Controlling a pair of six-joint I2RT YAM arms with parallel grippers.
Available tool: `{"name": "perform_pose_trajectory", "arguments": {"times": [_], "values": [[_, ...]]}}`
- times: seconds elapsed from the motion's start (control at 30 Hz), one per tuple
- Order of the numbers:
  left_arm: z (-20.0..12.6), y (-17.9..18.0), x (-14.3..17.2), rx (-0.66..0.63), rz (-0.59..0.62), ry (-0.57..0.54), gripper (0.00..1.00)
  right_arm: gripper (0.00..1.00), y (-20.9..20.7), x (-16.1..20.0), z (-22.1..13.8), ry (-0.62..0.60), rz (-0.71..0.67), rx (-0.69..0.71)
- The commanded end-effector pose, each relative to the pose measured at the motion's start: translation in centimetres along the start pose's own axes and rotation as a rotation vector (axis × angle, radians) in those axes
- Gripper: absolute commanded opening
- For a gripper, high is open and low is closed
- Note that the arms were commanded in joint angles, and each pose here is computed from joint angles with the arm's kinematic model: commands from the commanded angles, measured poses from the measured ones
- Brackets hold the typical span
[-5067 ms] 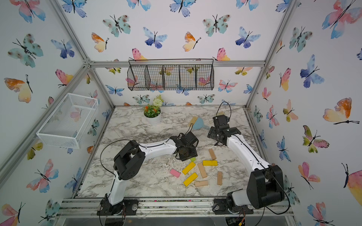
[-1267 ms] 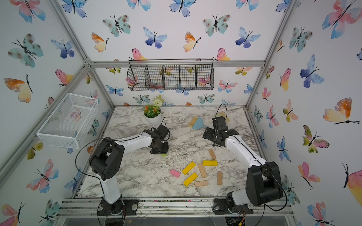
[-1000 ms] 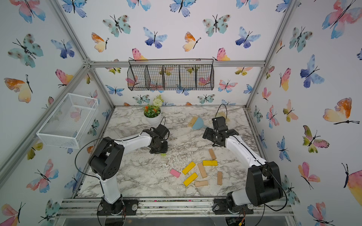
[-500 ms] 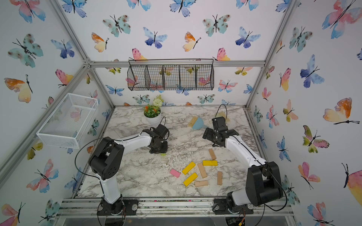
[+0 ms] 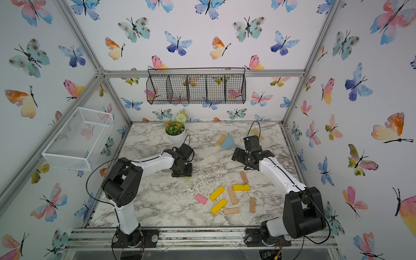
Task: Assemble the letter k with building blocks
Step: Assemble the building block at the center of the board.
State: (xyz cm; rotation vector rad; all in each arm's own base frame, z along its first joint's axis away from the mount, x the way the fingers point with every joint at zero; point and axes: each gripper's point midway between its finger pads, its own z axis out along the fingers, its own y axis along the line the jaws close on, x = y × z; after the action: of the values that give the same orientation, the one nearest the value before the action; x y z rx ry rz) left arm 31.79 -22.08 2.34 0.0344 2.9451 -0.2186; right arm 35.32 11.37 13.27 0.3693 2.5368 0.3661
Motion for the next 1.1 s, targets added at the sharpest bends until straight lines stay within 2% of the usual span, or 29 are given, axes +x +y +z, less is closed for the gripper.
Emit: {"name": "perform_pose_trajectory", "arguments": {"times": [0.0, 0.2, 0.3, 0.37, 0.5, 0.67, 0.83, 0.97, 1.07], "values": [[-1.0, 0.6, 0.2, -0.025, 0.009, -0.016, 0.54, 0.98, 1.2, -0.3, -0.7, -0.027, -0.031, -0.067], [-2.9, -0.4, -0.7, 0.034, 0.002, -0.074, 0.66, 0.98, 3.4, 0.0, -1.2, -0.037, -0.119, -0.159], [-5.7, -1.7, -2.0, 0.118, -0.007, -0.167, 0.79, 0.98, 6.1, 0.6, -1.5, -0.025, -0.187, -0.265], [-8.2, -2.1, -3.2, 0.176, -0.029, -0.243, 0.83, 0.96, 8.5, 2.0, -1.6, 0.000, -0.261, -0.320], [-13.3, -0.5, -5.8, 0.272, -0.129, -0.377, 0.81, 0.88, 13.3, 7.3, -1.1, 0.113, -0.488, -0.371], [-17.6, 5.4, -7.7, 0.354, -0.275, -0.493, 0.76, 0.75, 15.7, 14.4, -0.5, 0.251, -0.706, -0.400], [-17.6, 11.8, -7.2, 0.355, -0.381, -0.496, 0.76, 0.69, 15.1, 19.7, 0.4, 0.381, -0.868, -0.351], [-16.8, 13.6, -6.3, 0.336, -0.386, -0.484, 0.76, 0.69, 15.1, 23.0, 0.7, 0.448, -0.991, -0.313], [-16.9, 13.6, -6.1, 0.339, -0.371, -0.498, 0.76, 0.68, 15.1, 24.9, 1.1, 0.486, -1.060, -0.280]]}}
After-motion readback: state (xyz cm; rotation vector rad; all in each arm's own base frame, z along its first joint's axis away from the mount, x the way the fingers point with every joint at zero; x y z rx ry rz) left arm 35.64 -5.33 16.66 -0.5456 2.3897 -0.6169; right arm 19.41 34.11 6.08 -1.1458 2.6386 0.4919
